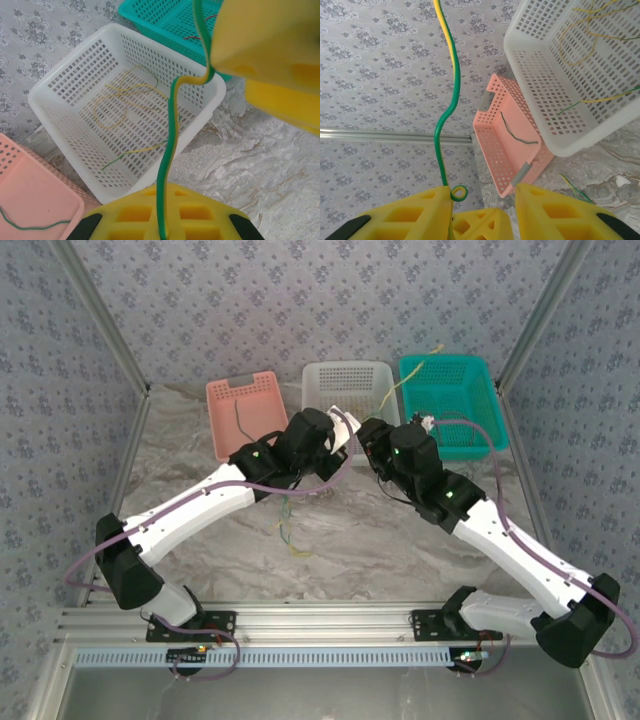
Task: Untangle the cables
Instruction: Straighten the cable.
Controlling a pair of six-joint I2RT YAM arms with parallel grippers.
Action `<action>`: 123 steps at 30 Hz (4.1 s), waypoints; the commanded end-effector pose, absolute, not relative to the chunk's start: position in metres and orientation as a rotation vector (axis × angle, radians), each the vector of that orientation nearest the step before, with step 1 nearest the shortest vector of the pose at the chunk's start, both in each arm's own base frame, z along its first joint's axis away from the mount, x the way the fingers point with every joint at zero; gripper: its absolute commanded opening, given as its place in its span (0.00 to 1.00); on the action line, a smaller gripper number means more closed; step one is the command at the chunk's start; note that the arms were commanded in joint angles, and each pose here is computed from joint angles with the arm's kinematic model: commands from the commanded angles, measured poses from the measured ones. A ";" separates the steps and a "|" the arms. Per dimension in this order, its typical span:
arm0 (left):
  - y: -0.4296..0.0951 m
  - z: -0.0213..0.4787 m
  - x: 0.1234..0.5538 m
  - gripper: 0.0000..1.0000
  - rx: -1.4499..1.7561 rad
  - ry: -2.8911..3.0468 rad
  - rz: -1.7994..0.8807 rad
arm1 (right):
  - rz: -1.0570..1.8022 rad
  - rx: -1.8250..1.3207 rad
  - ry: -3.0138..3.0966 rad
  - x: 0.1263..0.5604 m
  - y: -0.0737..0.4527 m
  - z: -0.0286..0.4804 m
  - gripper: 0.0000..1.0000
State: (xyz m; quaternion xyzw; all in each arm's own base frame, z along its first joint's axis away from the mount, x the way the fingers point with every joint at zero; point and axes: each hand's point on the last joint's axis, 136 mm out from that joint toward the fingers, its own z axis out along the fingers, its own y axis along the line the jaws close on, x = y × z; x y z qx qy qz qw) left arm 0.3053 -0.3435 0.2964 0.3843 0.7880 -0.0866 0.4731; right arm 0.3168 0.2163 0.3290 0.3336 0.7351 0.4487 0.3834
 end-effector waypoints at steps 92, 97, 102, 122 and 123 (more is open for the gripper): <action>-0.361 0.275 0.309 0.00 0.673 2.309 -1.284 | 1.289 0.106 1.326 0.359 0.119 0.545 0.11; -0.353 0.291 0.328 0.00 0.523 2.271 -0.989 | 1.007 0.263 1.647 0.341 0.126 0.482 0.58; -0.367 0.293 0.325 0.00 0.543 2.239 -0.797 | 0.965 0.388 1.717 0.321 0.140 0.452 0.64; -0.387 0.305 0.304 0.00 0.557 2.158 -0.912 | 1.046 0.537 1.865 0.345 0.197 0.344 0.52; -0.388 0.305 0.303 0.00 0.563 2.158 -0.922 | 1.047 0.536 1.874 0.350 0.199 0.341 0.49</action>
